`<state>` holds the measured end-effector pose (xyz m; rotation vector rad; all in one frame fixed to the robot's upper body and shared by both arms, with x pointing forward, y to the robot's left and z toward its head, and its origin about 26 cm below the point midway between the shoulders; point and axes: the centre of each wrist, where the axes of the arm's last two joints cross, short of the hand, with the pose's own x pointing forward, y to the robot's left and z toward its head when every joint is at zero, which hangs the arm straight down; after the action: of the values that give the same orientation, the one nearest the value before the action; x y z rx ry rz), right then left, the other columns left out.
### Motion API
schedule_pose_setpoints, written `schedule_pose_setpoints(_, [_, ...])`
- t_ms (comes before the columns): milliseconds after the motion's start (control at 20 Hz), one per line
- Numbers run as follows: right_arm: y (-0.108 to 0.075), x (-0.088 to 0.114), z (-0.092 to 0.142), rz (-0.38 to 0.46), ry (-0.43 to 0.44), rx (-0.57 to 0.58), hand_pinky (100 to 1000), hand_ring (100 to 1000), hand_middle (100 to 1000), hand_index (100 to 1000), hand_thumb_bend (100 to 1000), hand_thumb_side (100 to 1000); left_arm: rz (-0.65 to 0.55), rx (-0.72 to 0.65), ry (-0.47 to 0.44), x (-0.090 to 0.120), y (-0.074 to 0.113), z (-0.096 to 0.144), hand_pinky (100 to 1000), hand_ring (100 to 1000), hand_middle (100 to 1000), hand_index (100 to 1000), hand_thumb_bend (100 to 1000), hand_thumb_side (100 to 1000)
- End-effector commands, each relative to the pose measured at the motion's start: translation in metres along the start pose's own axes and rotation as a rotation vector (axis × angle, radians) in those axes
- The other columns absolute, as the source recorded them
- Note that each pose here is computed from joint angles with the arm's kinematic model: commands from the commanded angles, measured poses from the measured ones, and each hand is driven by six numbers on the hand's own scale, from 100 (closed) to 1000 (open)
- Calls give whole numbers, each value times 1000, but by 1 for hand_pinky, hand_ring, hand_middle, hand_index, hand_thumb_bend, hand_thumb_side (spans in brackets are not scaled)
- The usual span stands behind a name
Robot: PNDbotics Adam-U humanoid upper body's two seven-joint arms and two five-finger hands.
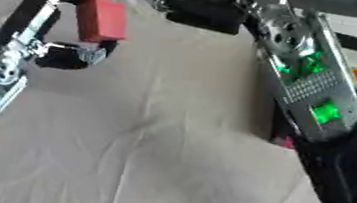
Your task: Pick up the objects with one hand, pass them to the other hand, and then place them into the box on the other side of the table.
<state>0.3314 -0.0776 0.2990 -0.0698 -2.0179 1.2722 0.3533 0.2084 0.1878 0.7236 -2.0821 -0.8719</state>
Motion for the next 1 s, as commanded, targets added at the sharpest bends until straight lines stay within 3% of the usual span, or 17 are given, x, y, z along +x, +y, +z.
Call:
schedule_pose_setpoints(50, [1, 5, -7, 35, -15, 18, 953, 886, 836, 903, 305, 620, -9, 14, -36, 5, 3, -4, 758, 676, 546, 514, 108, 100])
schedule_pose_setpoints(250, [7, 2, -12, 78, -7, 68, 953, 888, 835, 902, 323, 573, -7, 11, -48, 5, 1, -3, 755, 673, 545, 514, 113, 100])
schedule_pose_setpoints(700, [9, -3, -16, 161, -31, 131, 953, 887, 833, 901, 370, 379, 10, 13, -62, 7, 1, -1, 754, 669, 538, 512, 110, 100])
schedule_pose_setpoints(1000, [14, -1, -19, 254, -42, 108, 949, 883, 826, 885, 374, 346, 25, -3, -84, 14, 2, -1, 748, 663, 531, 508, 105, 100])
